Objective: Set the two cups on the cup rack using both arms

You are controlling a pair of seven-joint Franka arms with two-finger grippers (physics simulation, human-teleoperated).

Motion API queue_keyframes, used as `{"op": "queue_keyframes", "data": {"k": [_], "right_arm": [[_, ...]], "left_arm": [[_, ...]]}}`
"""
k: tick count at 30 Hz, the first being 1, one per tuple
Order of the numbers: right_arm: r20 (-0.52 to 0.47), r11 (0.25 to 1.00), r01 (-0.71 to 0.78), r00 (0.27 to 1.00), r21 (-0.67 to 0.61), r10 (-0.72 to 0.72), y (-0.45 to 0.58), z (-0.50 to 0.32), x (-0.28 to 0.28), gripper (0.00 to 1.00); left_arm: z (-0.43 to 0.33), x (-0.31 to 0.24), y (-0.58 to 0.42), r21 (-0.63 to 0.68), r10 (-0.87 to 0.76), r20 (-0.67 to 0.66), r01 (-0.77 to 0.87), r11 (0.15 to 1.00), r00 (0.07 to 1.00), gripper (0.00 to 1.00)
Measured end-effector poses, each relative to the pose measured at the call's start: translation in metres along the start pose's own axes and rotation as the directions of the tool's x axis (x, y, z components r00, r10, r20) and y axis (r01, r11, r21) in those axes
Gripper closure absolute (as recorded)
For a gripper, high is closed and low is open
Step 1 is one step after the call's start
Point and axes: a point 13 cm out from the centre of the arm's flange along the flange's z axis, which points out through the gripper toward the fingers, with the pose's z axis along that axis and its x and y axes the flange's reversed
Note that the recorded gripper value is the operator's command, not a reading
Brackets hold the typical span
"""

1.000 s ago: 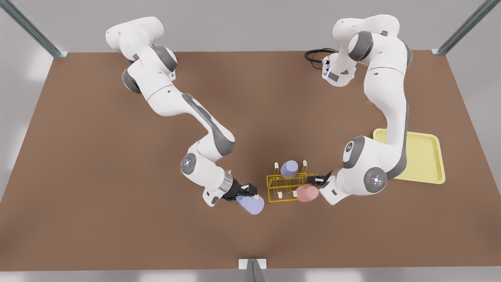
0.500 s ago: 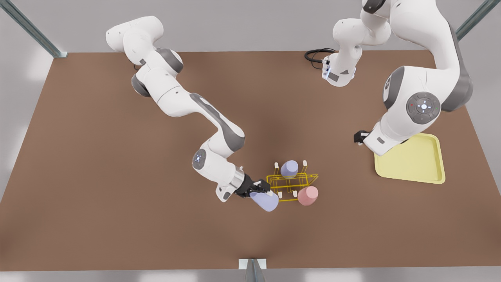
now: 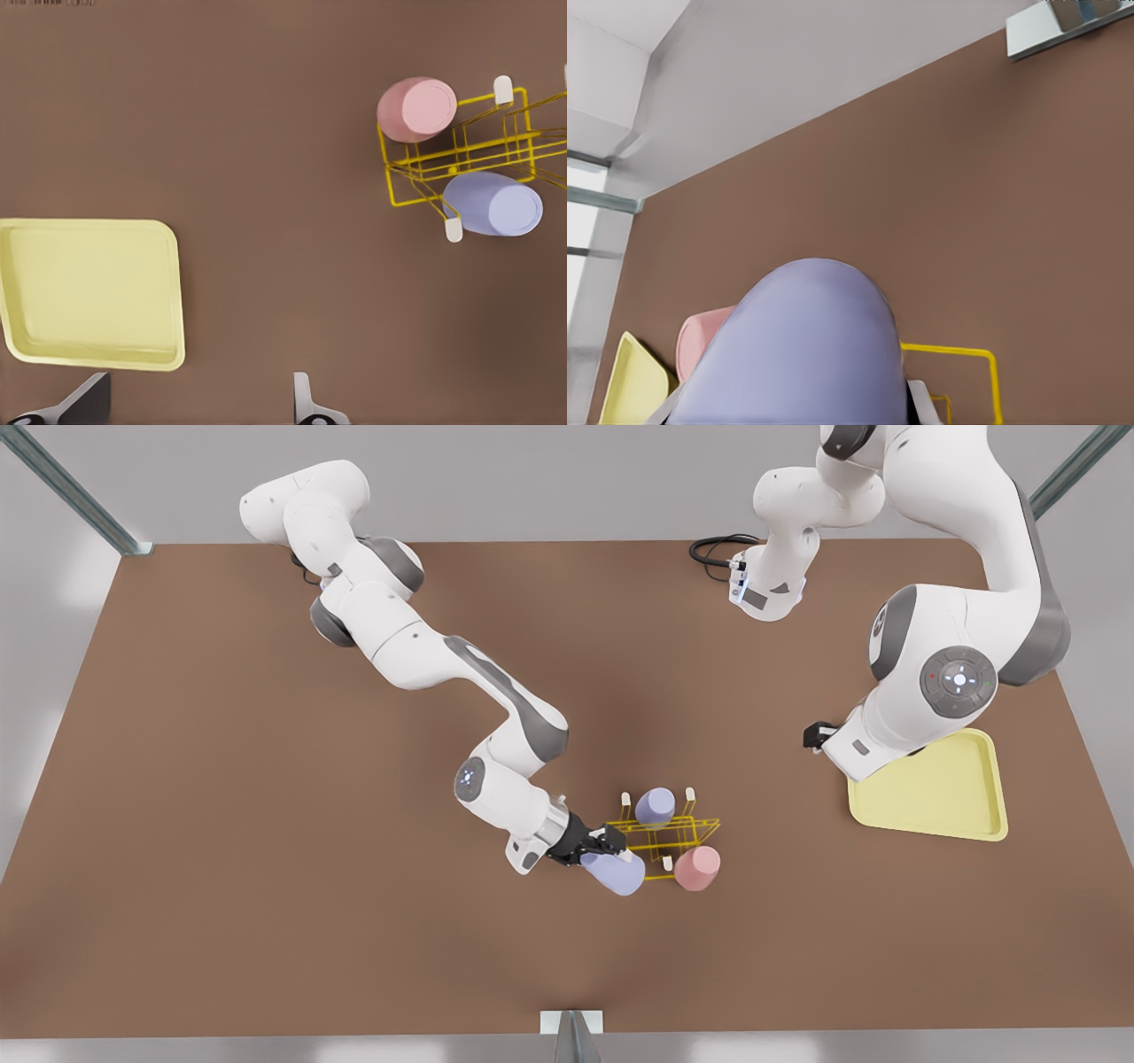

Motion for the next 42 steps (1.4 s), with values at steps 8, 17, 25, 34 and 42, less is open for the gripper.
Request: {"op": "queue_keyframes", "data": {"k": [8, 17, 25, 34, 42], "right_arm": [[0.001, 1.0, 0.007, 1.0, -0.012, -0.007, 0.007, 0.008, 0.007, 0.17], [0.009, 1.0, 0.01, 1.0, -0.017, -0.01, 0.011, 0.006, 0.004, 0.01], [0.007, 0.995, -0.008, 1.0, -0.103, 0.009, 0.055, -0.022, -0.004, 0.02], [-0.031, 0.81, -0.039, 0.997, 0.585, 0.07, -0.246, -0.429, -0.161, 0.0], [-0.194, 0.589, 0.037, 0.959, 0.807, 0.206, -0.218, -0.661, -0.022, 0.0]], "left_arm": [[0.004, -0.004, 0.0, -0.002, 0.019, -0.001, -0.019, 1.0, 1.0, 0.0], [0.002, -0.005, 0.001, -0.002, 0.03, 0.005, -0.03, 1.0, 1.0, 0.0], [0.001, -0.005, 0.002, -0.003, 0.036, 0.006, -0.036, 0.999, 0.999, 0.0], [-0.035, -0.007, 0.011, 0.023, 0.021, 0.028, -0.022, 0.999, 0.999, 0.0], [-0.03, 0.008, -0.007, 0.029, 0.056, -0.052, -0.054, 0.998, 0.997, 0.0]]}}
